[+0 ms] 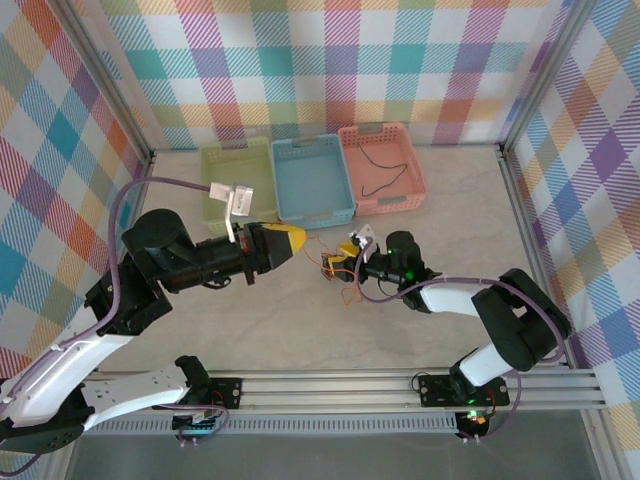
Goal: Untangle the cables
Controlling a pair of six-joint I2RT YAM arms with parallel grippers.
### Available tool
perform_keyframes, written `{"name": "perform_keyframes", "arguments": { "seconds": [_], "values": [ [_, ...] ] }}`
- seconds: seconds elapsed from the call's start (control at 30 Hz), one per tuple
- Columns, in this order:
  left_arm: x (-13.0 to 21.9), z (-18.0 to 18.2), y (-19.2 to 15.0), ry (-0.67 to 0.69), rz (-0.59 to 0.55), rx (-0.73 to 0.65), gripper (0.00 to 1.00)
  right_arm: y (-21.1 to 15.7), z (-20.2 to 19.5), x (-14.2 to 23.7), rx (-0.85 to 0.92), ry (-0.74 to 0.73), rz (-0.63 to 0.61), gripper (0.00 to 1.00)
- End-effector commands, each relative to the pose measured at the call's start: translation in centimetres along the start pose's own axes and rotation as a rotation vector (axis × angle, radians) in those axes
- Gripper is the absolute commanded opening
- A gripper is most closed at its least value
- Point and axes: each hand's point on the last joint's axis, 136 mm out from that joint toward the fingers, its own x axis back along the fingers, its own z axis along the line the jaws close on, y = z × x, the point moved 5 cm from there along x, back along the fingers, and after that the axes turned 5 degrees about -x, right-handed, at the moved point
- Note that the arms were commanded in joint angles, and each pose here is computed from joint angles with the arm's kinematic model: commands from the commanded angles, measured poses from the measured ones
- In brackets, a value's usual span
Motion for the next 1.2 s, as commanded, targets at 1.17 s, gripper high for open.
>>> {"name": "perform_keyframes", "arguments": {
  "seconds": [1.17],
  "values": [
    [-2.6, -5.8, -1.8, -0.383, 0.301, 0.153, 0.0, -0.1, -4.3, -1.1, -0.032, -0.365, 0.095, 0.41]
  ]
}}
